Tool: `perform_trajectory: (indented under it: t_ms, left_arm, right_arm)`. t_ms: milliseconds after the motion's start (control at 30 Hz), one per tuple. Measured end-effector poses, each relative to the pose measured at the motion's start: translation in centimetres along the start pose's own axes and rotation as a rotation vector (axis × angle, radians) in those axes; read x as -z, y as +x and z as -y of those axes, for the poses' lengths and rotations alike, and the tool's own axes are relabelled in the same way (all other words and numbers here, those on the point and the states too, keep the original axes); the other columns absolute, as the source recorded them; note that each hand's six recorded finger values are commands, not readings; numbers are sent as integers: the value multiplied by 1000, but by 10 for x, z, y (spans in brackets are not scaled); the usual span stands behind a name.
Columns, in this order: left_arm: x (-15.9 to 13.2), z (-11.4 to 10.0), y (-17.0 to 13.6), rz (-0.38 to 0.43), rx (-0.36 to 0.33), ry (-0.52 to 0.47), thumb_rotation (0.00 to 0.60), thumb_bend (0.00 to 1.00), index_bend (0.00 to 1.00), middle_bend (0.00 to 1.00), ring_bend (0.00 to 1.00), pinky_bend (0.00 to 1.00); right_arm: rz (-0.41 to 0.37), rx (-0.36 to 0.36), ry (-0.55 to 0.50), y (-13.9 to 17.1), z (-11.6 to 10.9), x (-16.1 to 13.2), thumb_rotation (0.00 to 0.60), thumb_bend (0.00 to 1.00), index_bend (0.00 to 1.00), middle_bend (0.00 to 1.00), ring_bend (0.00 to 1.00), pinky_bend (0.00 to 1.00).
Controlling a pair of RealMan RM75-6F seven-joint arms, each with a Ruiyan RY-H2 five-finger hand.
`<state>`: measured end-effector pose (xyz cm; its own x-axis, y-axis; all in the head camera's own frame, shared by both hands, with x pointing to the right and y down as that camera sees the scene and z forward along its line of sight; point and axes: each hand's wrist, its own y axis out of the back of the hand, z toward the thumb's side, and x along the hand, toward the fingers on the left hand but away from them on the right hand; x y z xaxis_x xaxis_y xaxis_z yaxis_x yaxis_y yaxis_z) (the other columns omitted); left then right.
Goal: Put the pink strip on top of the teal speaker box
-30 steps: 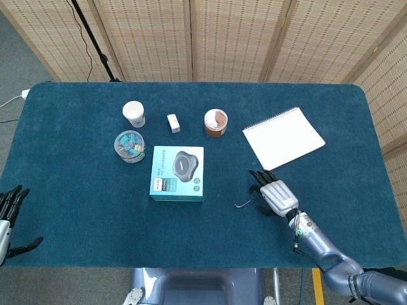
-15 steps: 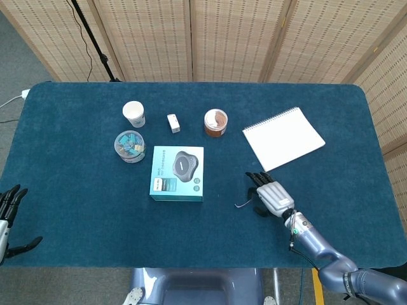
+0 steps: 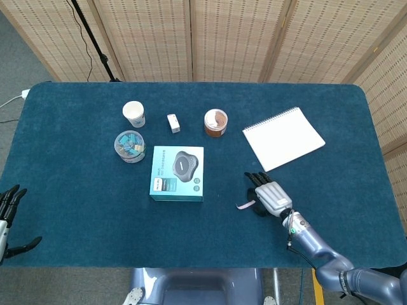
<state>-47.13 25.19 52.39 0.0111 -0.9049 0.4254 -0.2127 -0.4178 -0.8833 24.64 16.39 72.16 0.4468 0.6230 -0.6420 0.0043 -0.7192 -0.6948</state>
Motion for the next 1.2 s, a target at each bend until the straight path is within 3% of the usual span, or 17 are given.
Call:
perform_trajectory:
  t_ms: [433,833,1200]
  left_arm:
    - [1,-1,-1,0,-1,-7,600,0,0,0,0,0]
    - [0,-1,-1,3,0,-9,600,0,0,0,0,0]
    - [1,-3,-2,4,-2,-15,600,0,0,0,0,0]
  right_arm:
    - [7,11,-5,-2,0,0,600,620,583,0,0,0]
    - [6,33,-19,3,-9,1,600,632,597,0,0,0]
    - [3,155,22,7,-58,0,600,639,601,0,0,0]
